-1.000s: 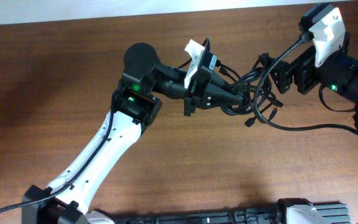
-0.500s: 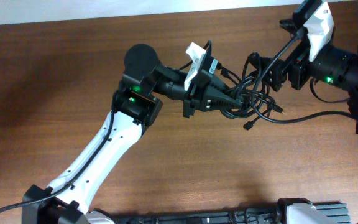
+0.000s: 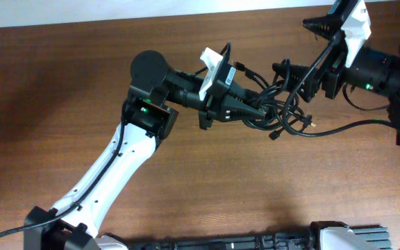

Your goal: Untangle cables

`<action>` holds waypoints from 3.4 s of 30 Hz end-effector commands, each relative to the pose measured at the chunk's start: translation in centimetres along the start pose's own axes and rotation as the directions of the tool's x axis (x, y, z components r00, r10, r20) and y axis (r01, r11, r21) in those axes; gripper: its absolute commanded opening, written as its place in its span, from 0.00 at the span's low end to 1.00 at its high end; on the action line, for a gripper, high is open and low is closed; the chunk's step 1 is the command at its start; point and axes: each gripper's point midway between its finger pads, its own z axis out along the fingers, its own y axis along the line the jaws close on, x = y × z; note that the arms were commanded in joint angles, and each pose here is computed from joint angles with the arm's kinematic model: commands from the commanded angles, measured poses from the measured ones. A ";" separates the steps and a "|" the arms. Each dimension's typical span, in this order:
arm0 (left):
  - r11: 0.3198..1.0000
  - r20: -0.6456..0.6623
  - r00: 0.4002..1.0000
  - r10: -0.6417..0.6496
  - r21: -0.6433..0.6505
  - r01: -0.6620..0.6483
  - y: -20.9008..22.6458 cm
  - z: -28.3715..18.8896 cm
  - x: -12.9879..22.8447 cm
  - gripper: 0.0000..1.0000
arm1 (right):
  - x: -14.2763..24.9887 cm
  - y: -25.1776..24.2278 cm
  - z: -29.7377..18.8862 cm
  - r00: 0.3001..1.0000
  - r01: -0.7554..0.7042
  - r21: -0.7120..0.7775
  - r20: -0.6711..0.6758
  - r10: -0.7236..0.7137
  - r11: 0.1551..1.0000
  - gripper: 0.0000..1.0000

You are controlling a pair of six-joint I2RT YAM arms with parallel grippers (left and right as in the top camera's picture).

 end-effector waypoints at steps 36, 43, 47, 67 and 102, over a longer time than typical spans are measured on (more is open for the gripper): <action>0.919 0.081 0.964 -0.254 -0.291 0.267 5.5 -6.0 1.1 0.00 | 11.9 -9.2 -5.3 0.811 0.148 0.552 -0.542 0.219 0.820 0.99; 0.913 0.081 0.976 -0.201 -0.345 0.217 6.3 -7.6 1.0 0.00 | 13.0 -4.0 -3.3 0.805 0.094 0.265 -0.587 0.083 0.960 0.99; 0.940 0.030 0.991 -0.130 -0.314 0.133 5.7 -7.4 1.6 0.00 | 12.0 -2.5 -2.3 0.848 0.043 0.193 -0.527 0.067 0.980 0.99; 0.992 -0.060 0.998 -0.003 -0.127 -0.004 2.5 -4.2 4.4 0.00 | 4.4 -1.9 -1.3 0.973 -0.042 0.202 -0.213 0.086 0.978 0.99; 0.964 -0.053 0.995 0.087 -0.249 -0.098 4.7 -4.2 2.4 0.00 | 6.4 3.6 -3.5 0.944 -0.118 0.100 -0.297 0.143 0.988 0.91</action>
